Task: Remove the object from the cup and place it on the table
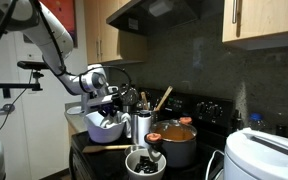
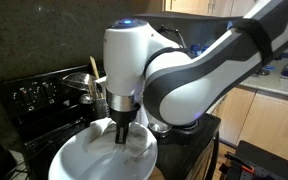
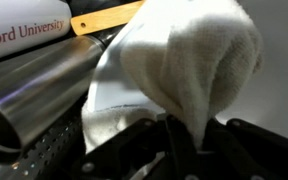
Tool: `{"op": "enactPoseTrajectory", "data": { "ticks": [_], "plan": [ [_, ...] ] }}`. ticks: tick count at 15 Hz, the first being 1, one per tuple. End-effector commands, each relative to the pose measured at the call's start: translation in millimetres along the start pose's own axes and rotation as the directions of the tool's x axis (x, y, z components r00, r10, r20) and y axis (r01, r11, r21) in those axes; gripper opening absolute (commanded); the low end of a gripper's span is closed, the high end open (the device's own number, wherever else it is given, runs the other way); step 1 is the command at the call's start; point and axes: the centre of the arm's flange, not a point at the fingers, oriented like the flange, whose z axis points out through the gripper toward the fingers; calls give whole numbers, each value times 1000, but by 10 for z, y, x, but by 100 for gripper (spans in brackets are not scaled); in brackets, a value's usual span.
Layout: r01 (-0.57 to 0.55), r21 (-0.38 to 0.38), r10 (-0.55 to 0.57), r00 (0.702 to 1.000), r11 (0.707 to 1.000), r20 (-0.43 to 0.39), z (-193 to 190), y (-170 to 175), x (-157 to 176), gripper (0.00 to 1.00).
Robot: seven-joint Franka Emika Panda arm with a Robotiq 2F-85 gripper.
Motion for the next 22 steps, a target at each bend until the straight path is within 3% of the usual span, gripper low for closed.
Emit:
{"op": "enactPoseTrajectory", "data": {
  "ticks": [1,7,13,18,22],
  "plan": [
    [-62,-62,55,993,996,-108,135,-2,51,3],
    [-62,-17,55,968,998,-244,191,-237,281,3],
    [-65,158,110,951,985,-290,70,-513,356,3],
    [-79,313,154,963,946,-222,-64,-639,305,3],
    [-119,308,147,987,944,-70,-85,-509,194,3]
  ]
}}
